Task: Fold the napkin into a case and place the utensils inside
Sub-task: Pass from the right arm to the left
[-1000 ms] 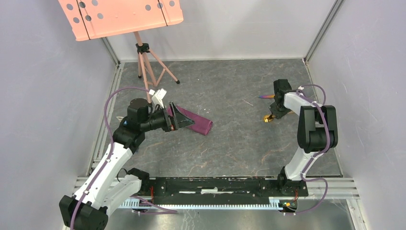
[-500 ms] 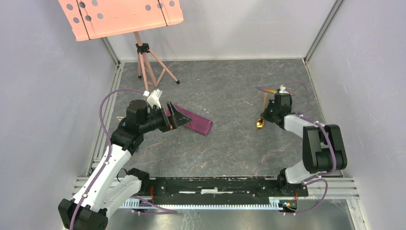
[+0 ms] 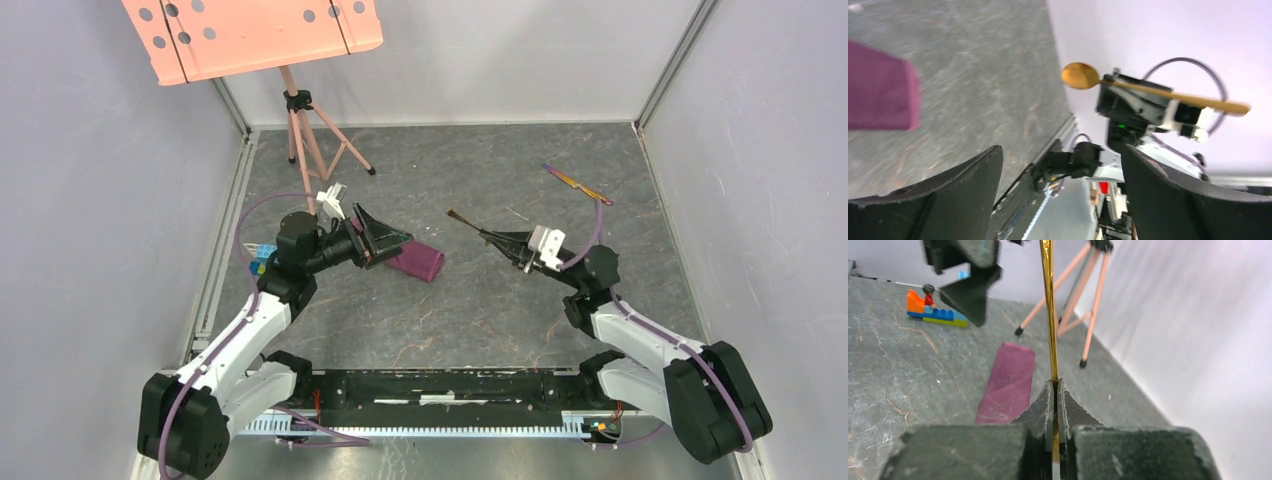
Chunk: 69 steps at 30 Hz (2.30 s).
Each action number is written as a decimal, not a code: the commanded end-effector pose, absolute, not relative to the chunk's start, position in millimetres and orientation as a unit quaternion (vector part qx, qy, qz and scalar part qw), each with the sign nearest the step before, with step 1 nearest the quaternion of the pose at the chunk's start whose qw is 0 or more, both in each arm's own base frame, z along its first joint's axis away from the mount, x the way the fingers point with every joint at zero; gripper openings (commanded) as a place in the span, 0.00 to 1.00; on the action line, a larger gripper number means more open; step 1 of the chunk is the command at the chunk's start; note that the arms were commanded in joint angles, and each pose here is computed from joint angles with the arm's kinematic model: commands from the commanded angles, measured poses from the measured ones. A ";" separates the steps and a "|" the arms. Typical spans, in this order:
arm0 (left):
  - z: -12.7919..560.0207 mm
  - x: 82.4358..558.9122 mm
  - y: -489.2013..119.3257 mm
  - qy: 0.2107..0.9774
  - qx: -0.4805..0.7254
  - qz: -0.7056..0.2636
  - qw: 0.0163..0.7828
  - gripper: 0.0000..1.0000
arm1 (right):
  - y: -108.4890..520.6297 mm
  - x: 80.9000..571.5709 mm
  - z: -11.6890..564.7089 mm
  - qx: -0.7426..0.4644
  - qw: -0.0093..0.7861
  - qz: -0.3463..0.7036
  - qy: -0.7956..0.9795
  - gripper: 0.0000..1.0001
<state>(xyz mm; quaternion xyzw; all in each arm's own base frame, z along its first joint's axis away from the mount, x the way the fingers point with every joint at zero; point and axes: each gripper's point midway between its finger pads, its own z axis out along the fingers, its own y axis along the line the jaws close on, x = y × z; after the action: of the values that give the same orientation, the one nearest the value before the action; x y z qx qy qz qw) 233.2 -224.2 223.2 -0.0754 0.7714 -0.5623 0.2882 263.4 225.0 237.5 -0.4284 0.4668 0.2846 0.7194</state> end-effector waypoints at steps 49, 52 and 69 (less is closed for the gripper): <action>258.1 120.6 -304.9 0.726 0.246 -0.641 0.041 0.63 | 293.2 139.2 266.7 -0.725 0.686 0.035 -0.042 0.00; 256.4 117.6 -310.1 0.725 0.246 -0.643 0.030 0.53 | 293.5 139.6 266.9 -0.726 0.686 0.035 -0.043 0.00; 240.8 135.3 -313.8 0.771 0.212 -0.598 0.052 0.02 | 295.3 145.6 260.9 -0.730 0.682 0.046 -0.009 0.20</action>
<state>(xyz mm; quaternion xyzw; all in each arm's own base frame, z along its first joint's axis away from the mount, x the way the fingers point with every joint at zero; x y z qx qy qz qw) 124.8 -311.8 233.2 0.2078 0.7585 -0.6176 0.0083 143.1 292.6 241.1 -0.7408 -0.0129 0.0486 0.6698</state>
